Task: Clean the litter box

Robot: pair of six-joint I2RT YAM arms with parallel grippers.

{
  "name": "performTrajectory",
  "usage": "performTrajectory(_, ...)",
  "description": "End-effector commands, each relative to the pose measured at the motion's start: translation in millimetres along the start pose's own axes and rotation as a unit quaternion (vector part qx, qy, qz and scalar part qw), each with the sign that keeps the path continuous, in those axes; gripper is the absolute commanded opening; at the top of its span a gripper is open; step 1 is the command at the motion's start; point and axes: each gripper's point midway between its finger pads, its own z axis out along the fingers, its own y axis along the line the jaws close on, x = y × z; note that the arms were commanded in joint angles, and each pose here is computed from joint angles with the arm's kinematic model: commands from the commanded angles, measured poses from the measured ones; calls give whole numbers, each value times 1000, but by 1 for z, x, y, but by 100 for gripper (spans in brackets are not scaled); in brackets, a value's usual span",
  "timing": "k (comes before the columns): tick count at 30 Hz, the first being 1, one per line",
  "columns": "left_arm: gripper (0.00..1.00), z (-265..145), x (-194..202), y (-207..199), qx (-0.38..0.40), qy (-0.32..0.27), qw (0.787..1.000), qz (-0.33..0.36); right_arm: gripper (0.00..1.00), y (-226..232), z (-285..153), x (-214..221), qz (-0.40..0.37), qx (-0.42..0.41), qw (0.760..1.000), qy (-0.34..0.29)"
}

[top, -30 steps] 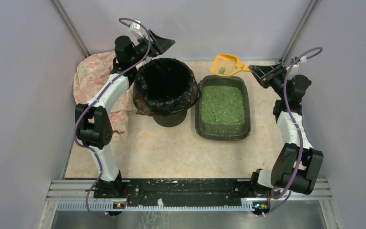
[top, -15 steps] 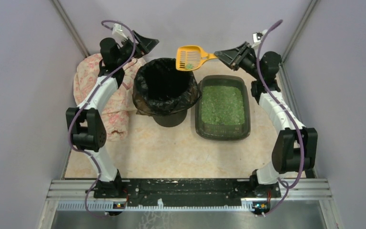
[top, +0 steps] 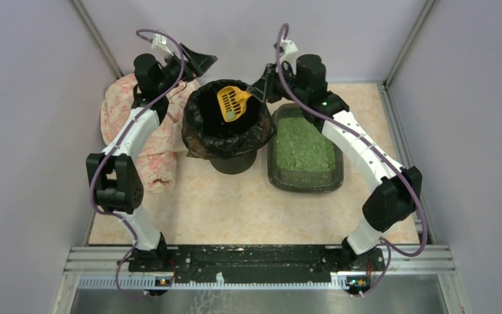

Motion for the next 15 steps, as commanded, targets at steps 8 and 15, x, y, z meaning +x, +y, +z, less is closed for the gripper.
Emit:
performTrajectory(8, 99, -2, -3, -10, 22, -8, 1000, -2, 0, 24, -29, -53, -173, 79, 980, -55)
performTrajectory(15, 99, -2, -2, -10, 24, -8, 1000, -5, 0, 53, -99, -128, 5, -106, 972, -211)
